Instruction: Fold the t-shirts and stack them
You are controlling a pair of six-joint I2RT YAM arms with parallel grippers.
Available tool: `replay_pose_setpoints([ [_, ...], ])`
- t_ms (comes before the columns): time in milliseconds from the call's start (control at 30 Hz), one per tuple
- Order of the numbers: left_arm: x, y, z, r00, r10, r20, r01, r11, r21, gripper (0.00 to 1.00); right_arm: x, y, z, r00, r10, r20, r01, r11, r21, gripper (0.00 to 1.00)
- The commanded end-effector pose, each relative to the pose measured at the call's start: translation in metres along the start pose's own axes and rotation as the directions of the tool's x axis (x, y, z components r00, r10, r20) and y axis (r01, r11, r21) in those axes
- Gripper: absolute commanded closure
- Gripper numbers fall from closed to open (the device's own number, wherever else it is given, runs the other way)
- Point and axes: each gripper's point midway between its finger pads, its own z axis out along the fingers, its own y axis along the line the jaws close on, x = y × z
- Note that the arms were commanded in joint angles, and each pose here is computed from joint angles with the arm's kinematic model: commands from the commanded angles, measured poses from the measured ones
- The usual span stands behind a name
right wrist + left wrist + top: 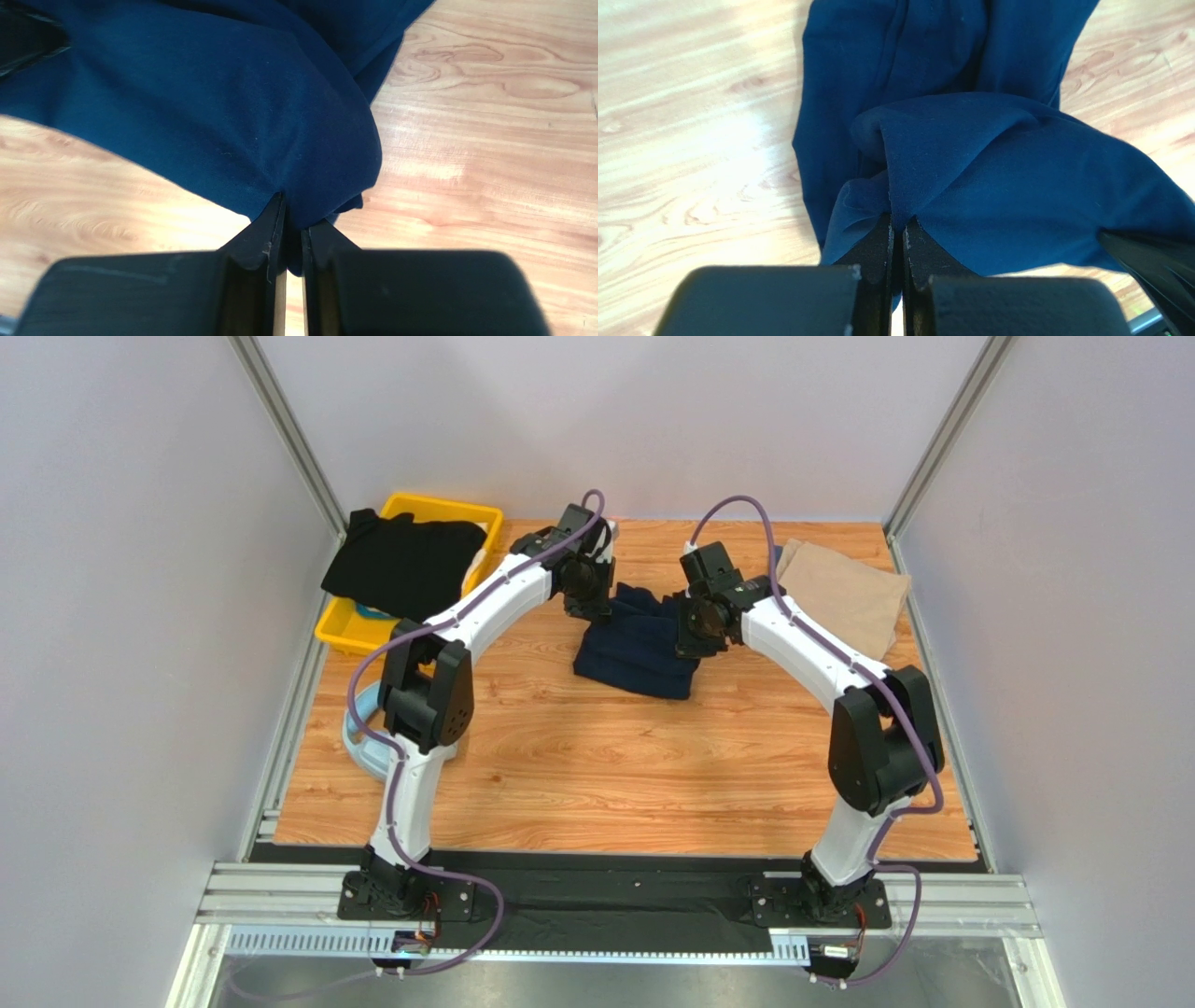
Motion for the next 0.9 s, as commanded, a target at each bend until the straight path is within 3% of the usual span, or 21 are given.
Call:
replay_pose_setpoints([
  [0, -0.031, 0.007, -0.008, 0.997, 0.015, 0.078, -0.013, 1.0, -0.022, 0.99, -0.032, -0.006, 0.019, 0.998, -0.014, 0.069, 0.011, 0.999, 0.042, 0.86],
  [233, -0.046, 0.018, 0.022, 0.997, -0.016, 0.074, 0.017, 1.0, -0.009, 0.92, -0.046, -0.013, 0.042, 0.995, 0.081, 0.054, -0.083, 0.996, 0.033, 0.8],
  [400, -0.05, 0.033, 0.04, 0.996, -0.065, 0.066, 0.066, 0.998, -0.014, 0.72, -0.065, -0.02, 0.056, 0.987, 0.149, 0.061, -0.151, 0.988, 0.021, 0.76],
  [467, -0.053, 0.038, 0.042, 0.994, -0.089, 0.07, 0.09, 0.996, -0.016, 0.72, -0.076, -0.014, 0.061, 0.985, 0.165, 0.058, -0.165, 0.986, -0.019, 0.75],
  [633, -0.059, 0.049, 0.043, 0.991, -0.104, 0.089, 0.107, 0.994, -0.029, 0.58, -0.105, -0.004, 0.067, 0.967, 0.249, 0.056, -0.241, 0.963, -0.122, 0.67],
  [867, -0.066, 0.059, 0.038, 0.987, -0.129, 0.1, 0.133, 0.991, -0.027, 0.52, -0.133, 0.009, 0.092, 0.937, 0.35, -0.012, -0.342, 0.904, -0.257, 0.6],
])
